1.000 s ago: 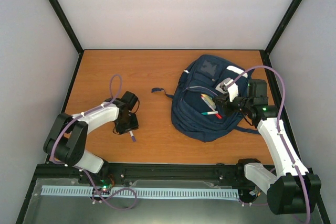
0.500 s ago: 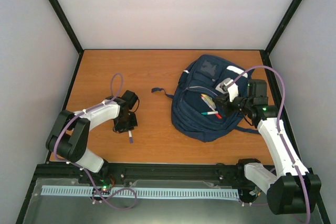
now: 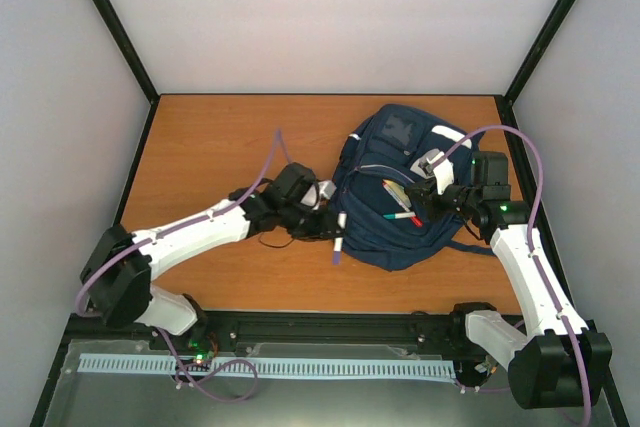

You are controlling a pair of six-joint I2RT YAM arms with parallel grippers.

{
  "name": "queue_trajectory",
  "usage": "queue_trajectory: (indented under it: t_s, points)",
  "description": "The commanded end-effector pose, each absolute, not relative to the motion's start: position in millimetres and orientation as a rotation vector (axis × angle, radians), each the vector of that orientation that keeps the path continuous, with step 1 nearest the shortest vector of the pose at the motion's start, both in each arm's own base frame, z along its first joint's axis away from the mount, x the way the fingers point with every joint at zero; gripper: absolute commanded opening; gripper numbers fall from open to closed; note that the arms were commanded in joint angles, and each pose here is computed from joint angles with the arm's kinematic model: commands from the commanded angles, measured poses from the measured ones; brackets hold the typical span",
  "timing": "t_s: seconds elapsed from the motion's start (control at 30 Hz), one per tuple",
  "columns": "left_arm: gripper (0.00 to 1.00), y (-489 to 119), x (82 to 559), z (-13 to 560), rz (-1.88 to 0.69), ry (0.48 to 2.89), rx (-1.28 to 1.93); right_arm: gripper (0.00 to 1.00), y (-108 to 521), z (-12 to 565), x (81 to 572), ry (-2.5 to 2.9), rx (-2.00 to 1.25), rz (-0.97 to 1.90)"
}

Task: Pack the student bag
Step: Place the stationery in the student bag.

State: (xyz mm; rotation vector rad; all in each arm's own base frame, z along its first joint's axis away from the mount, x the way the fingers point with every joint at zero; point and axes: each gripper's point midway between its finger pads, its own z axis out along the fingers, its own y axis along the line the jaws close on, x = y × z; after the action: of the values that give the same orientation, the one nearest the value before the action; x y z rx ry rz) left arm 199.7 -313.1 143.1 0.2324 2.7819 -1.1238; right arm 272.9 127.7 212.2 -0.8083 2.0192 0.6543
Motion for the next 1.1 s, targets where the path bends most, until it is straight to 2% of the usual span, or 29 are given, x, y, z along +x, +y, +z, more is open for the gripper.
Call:
queue_trajectory:
  t_s: [0.0, 0.33, 0.6, 0.83, 1.07]
  points:
    - [0.09, -383, 194, 183, -1.414, 2.631, 0.337, 0.03, 137, 235, 272, 1.915, -0.858, 0.683]
    - [0.06, -460, 245, 191, -1.613, 2.518, 0.063, 0.03, 136, 237, 270, 1.907, -0.857, 0.674]
    - [0.06, -485, 288, 187, -1.679, 2.425, -0.239, 0.03, 136, 239, 270, 1.903, -0.857, 0.67]
    - [0.07, -473, 320, 170, -1.567, 2.352, -0.54, 0.03, 136, 240, 269, 1.898, -0.858, 0.672]
    - [0.08, -456, 335, 160, -1.412, 2.322, -0.662, 0.03, 136, 242, 268, 1.89, -0.861, 0.671]
